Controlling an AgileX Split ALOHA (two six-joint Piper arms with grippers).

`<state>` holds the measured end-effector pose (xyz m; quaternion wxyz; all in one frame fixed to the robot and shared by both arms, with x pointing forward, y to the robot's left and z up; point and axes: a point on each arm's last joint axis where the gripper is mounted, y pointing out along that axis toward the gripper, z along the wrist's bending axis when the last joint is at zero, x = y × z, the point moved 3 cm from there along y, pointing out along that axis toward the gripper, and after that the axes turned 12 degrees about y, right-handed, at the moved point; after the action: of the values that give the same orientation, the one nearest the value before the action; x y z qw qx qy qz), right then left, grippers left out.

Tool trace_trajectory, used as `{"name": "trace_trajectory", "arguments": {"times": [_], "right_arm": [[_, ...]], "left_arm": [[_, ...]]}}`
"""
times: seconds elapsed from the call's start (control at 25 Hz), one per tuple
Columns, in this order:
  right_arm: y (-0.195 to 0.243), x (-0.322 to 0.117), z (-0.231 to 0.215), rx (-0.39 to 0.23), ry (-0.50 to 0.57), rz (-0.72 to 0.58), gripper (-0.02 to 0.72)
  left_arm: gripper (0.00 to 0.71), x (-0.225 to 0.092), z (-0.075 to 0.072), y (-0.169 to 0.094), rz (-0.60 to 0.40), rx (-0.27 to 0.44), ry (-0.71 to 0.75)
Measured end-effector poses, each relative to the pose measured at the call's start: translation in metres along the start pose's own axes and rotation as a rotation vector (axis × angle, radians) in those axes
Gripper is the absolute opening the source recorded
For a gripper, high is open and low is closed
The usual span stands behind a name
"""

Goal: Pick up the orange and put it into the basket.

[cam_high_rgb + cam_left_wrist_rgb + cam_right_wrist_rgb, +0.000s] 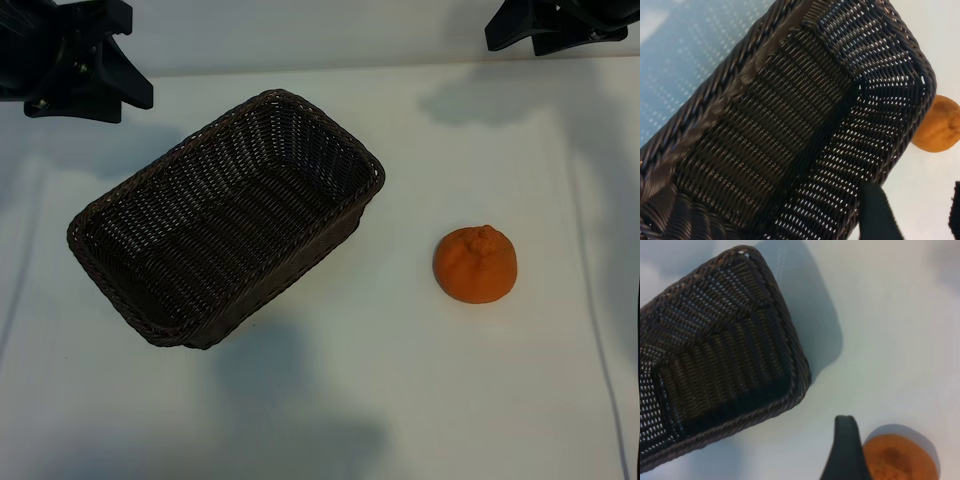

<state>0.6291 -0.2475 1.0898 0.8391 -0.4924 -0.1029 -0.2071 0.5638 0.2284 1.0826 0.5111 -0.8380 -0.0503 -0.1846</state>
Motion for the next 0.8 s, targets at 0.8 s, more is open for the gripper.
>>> {"name": "trace_trajectory", "arguments": {"times": [0.8], "right_arm": [[0.0000, 0.0001, 0.0005, 0.004, 0.001, -0.001, 0.499]], "left_arm": [[0.405, 0.0050, 0.0078, -0.0004, -0.040, 0.065, 0.024]]}}
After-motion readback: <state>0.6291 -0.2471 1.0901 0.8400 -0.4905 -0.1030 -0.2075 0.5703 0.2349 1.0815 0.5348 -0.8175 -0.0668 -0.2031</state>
